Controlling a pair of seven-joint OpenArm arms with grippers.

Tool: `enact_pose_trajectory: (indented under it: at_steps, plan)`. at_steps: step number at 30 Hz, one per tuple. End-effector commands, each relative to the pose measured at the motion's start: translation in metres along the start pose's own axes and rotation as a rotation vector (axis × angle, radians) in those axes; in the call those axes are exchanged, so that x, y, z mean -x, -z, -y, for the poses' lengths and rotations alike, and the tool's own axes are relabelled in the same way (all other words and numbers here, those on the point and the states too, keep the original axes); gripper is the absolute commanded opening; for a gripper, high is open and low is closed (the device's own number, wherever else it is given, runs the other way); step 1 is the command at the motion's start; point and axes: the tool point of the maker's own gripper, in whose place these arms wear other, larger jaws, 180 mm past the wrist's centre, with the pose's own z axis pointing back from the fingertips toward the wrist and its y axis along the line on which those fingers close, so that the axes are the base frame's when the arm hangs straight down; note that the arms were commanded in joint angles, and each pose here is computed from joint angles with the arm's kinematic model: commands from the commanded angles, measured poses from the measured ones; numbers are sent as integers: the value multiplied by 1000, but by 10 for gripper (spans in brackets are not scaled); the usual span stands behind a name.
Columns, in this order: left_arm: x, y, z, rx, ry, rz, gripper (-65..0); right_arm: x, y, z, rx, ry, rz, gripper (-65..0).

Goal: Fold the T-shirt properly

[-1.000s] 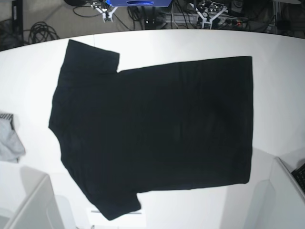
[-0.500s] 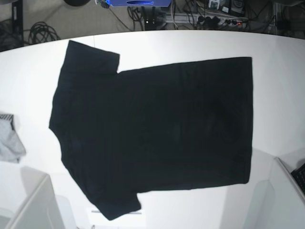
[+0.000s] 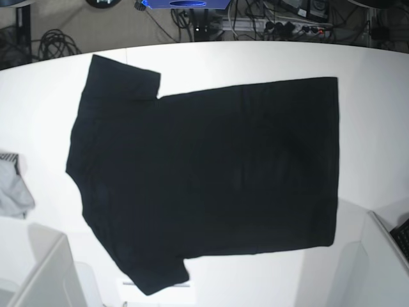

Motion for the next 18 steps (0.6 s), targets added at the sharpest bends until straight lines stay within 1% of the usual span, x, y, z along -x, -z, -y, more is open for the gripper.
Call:
enact_pose_trajectory:
  at_steps: [1,3,4,8,13,16,18]
  plan:
    - [-4,-11,0,14,6,17,-650,-2,-9,-2,-13,5,23,-650]
    - [-15,-21,1,29,11,44,-650,-13,-21,10,13,29,63,-650]
    - [-24,-26,0,26,7,76,-650,-19,-27,16,30,41,86,-650]
    - [-64,-45,-16,-11,9,199,-650,-57,-55,40,84,55,202,-650]
    - [-121,-68,-31,-61,10,336,-650,-116,-87,55,130,66,375,-650]
    - [-152,-86,-44,-121,6,426,-650,-151,-107,59,153,82,485,-650]
    - [-174,-99,-52,-176,-11,494,-650,-182,-119,53,143,78,573,-650]
